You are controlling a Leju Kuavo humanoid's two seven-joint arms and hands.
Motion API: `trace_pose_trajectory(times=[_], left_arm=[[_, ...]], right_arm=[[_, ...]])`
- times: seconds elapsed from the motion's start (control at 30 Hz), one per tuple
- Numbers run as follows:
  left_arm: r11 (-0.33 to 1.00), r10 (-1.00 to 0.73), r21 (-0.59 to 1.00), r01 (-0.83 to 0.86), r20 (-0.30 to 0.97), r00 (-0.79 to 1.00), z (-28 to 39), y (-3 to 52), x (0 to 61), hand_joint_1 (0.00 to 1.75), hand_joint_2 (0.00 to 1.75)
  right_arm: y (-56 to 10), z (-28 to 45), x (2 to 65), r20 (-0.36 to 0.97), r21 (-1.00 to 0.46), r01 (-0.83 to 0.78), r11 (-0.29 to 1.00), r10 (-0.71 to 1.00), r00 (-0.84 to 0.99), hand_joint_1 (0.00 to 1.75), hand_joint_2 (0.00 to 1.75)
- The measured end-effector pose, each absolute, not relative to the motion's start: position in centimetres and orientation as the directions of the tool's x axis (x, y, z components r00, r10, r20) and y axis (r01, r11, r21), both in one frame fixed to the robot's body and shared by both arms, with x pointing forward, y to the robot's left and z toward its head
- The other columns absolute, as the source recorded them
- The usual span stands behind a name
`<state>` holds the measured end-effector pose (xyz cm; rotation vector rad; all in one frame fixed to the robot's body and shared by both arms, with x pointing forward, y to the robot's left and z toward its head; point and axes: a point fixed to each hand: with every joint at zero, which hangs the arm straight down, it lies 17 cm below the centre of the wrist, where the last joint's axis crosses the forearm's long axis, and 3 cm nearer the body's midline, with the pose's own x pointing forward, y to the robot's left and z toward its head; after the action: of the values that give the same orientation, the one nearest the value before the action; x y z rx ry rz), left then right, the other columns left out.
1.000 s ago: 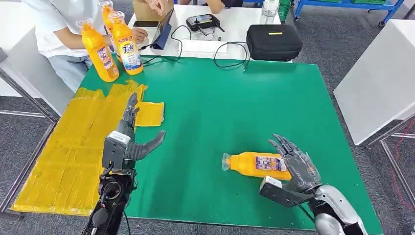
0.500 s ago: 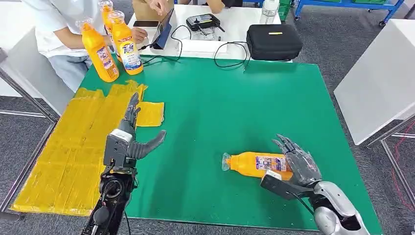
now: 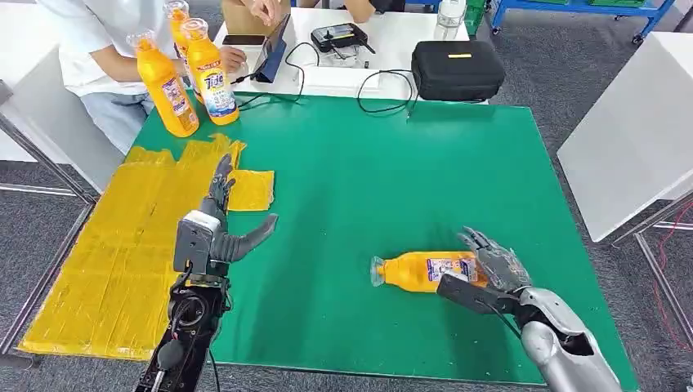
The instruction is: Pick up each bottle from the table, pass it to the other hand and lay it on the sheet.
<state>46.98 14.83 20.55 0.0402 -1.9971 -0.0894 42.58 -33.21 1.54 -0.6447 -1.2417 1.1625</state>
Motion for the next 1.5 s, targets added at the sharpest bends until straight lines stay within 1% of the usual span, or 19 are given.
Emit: trace_pose_trajectory(times=[0.13, 0.67, 0.7, 0.73, 0.77, 0.8, 0.83, 0.9, 0.93, 1.0, 1.5], left_arm=[[0.998, -0.057, 0.067, 0.01, 0.91, -0.411, 20.6, 14.9, 47.3, 0.0, 1.75], [0.998, -0.052, 0.063, 0.016, 0.916, -0.397, 20.1, 14.8, 47.9, 0.0, 1.75], [0.998, -0.052, 0.064, 0.017, 0.917, -0.396, 20.1, 14.8, 47.9, 0.0, 1.75], [0.998, -0.052, 0.063, 0.016, 0.917, -0.396, 20.0, 14.8, 47.9, 0.0, 1.75], [0.998, -0.051, 0.063, 0.017, 0.917, -0.396, 20.0, 14.8, 47.9, 0.0, 1.75], [0.998, -0.05, 0.062, 0.017, 0.917, -0.395, 20.0, 14.8, 47.9, 0.0, 1.75], [0.998, -0.047, 0.059, 0.017, 0.918, -0.393, 20.0, 14.8, 47.9, 0.0, 1.75], [0.998, -0.045, 0.056, 0.018, 0.919, -0.391, 19.9, 14.8, 48.0, 0.0, 1.75], [0.998, -0.045, 0.057, 0.019, 0.92, -0.39, 19.8, 14.8, 48.0, 0.0, 1.75], [0.998, -0.043, 0.055, 0.02, 0.92, -0.39, 19.8, 14.7, 48.1, 0.0, 1.75], [0.998, -0.036, 0.05, 0.028, 0.924, -0.381, 19.5, 14.4, 48.3, 0.0, 1.75]], right_arm=[[-33.2, 0.4, 43.0, 0.382, -0.875, -0.354, 0.331, 0.921, -0.082, 0.0, 1.75], [-33.5, -1.0, 44.1, 0.359, -0.865, -0.399, 0.304, 0.931, -0.07, 0.0, 1.75], [-33.5, -1.1, 44.1, 0.358, -0.865, -0.4, 0.303, 0.931, -0.069, 0.19, 1.75], [-33.6, -1.1, 44.1, 0.358, -0.865, -0.401, 0.303, 0.931, -0.068, 0.63, 1.75], [-33.6, -1.2, 44.1, 0.359, -0.864, -0.402, 0.304, 0.931, -0.067, 1.31, 1.75], [-33.6, -1.2, 44.2, 0.36, -0.863, -0.403, 0.305, 0.931, -0.066, 1.4, 1.75], [-33.5, -1.3, 44.1, 0.361, -0.861, -0.406, 0.305, 0.93, -0.066, 1.45, 1.75], [-33.5, -1.4, 44.2, 0.361, -0.86, -0.41, 0.304, 0.93, -0.067, 1.43, 1.75], [-33.4, -1.4, 44.2, 0.362, -0.86, -0.411, 0.303, 0.93, -0.07, 1.5, 1.75], [-33.4, -1.4, 44.4, 0.365, -0.858, -0.412, 0.306, 0.928, -0.07, 1.75, 1.75], [-32.9, -1.1, 44.8, 0.389, -0.857, -0.391, 0.335, 0.919, -0.066, 1.75, 1.75]])
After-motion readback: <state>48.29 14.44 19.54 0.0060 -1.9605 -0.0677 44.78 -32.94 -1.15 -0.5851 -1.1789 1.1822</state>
